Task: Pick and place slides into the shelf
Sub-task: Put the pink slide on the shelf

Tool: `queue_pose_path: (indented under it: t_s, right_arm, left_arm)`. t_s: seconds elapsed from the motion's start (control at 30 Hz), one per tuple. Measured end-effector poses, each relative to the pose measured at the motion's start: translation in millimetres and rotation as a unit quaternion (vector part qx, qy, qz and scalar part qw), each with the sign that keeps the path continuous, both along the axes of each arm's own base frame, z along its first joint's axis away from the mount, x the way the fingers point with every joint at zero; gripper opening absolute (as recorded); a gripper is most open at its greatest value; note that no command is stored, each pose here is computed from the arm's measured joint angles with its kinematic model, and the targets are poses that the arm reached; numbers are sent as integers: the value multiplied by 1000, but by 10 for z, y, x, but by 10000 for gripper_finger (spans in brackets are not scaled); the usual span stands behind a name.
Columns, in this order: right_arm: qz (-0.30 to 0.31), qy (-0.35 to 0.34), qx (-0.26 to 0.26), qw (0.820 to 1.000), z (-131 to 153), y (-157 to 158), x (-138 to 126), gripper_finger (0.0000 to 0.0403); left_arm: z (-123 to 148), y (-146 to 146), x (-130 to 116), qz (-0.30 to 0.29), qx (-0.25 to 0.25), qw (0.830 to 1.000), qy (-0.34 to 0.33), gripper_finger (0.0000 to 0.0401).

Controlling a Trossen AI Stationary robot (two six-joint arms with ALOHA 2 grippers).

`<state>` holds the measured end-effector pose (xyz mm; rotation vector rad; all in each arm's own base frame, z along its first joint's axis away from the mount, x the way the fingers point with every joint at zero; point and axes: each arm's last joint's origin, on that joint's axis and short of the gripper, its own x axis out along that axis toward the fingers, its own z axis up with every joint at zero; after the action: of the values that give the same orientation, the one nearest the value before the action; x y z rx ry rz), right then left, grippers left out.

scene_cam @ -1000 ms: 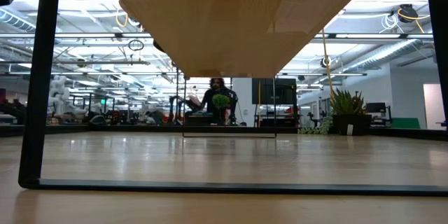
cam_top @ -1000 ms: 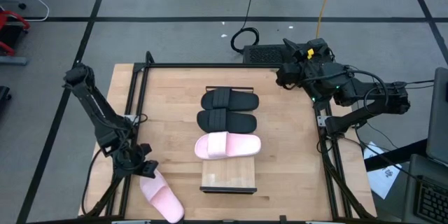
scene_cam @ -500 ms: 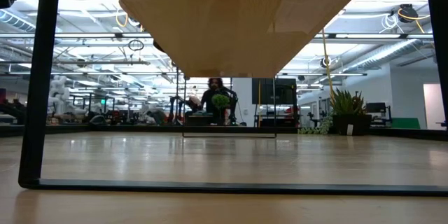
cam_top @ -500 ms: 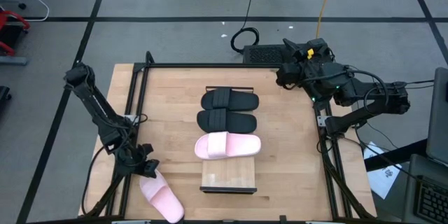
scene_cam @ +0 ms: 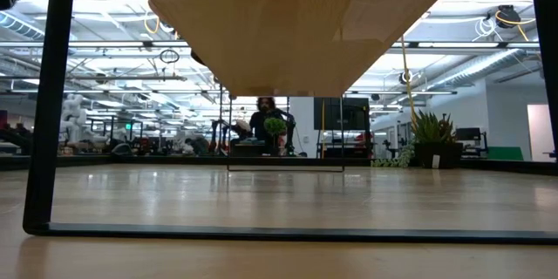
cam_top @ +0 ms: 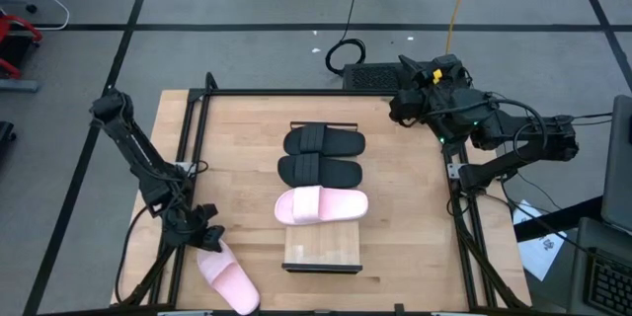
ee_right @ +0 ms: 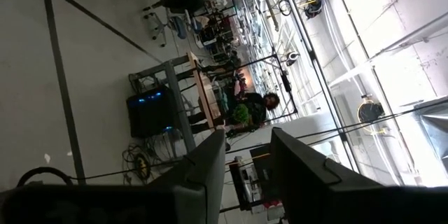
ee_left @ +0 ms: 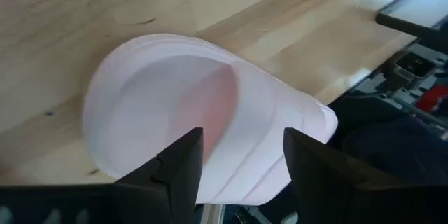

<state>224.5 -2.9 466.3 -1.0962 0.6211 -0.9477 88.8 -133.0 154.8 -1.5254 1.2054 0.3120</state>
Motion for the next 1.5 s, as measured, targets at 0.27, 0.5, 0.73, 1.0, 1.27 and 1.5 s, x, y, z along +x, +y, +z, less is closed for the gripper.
queue_pose_path:
  t_s: [0.27,0.5,0.73,1.0,1.27,1.5]
  right_arm:
    - [2,-1,1,1000,-2,0,0,107]
    - [14,-3,3,1000,-8,4,6,107]
    - [15,-2,3,1000,-9,4,7,107]
    - [14,-2,3,1000,-9,4,6,107]
    - [14,-7,6,1000,-9,4,6,107]
    - [13,-7,6,1000,-9,3,5,107]
  left_arm:
    - [30,-31,51,23,-12,999,-37,198]
    - [-9,-48,58,17,-4,999,-27,198]
    - [-37,-50,95,18,11,999,-32,198]
    - [-57,-67,162,14,15,999,-47,198]
    - [-79,-113,201,-4,6,999,-50,198]
    - [-125,-167,236,-15,4,998,-54,197]
